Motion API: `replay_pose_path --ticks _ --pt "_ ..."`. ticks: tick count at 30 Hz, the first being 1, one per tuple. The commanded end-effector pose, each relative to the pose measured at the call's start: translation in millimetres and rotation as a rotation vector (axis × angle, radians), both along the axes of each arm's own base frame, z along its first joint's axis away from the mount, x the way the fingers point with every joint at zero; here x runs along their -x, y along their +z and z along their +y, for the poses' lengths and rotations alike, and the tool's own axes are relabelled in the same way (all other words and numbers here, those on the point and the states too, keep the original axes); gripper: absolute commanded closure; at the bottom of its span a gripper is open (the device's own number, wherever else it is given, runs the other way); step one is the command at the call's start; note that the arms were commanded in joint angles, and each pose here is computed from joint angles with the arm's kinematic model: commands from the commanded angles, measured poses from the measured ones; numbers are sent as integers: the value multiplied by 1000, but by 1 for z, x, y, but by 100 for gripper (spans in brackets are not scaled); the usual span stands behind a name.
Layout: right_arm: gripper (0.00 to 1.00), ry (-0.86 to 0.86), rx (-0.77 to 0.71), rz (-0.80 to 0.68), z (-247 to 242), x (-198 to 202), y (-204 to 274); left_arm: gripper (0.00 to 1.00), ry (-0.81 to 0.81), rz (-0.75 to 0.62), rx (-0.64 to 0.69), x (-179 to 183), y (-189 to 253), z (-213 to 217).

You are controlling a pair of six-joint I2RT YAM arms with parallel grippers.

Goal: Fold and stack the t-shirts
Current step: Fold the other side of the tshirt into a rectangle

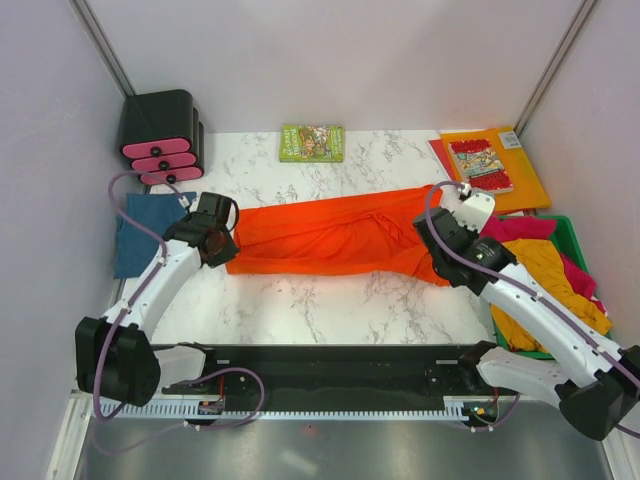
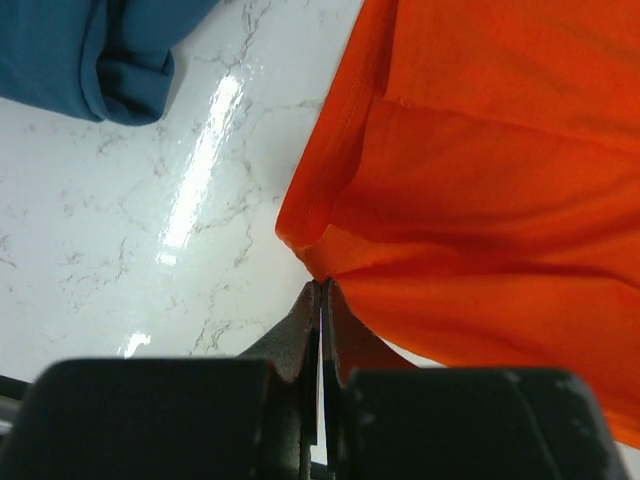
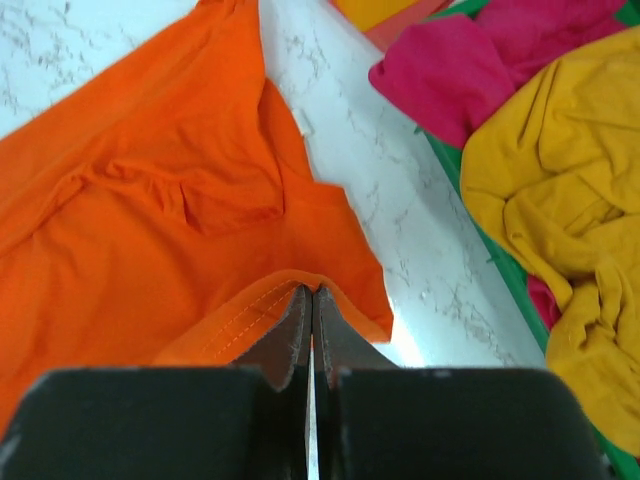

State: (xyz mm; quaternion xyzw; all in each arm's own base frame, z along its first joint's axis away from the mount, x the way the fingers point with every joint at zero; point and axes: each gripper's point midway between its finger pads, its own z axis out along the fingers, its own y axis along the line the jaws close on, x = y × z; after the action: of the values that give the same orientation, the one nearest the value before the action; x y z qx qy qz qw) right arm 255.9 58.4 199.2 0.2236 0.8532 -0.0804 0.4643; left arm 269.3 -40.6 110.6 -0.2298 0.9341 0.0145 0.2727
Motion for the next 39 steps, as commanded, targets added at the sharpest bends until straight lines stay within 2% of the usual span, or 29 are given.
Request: replay_pose_path --ticks 1,9,26,32,39 --pt "100 22 -15 -68 -2 -42 25 98 40 -98 -12 -35 18 4" --pt "100 -3 32 -32 -11 -89 8 98 55 -61 -28 -61 1 3" --pt "100 20 80 78 25 -172 -46 98 132 72 -68 -89 -54 27" --pt "100 0 82 113 23 -185 -65 98 130 82 -67 -102 -60 29" --pt "100 -31 82 74 12 -189 -52 98 108 56 -40 -115 -52 19"
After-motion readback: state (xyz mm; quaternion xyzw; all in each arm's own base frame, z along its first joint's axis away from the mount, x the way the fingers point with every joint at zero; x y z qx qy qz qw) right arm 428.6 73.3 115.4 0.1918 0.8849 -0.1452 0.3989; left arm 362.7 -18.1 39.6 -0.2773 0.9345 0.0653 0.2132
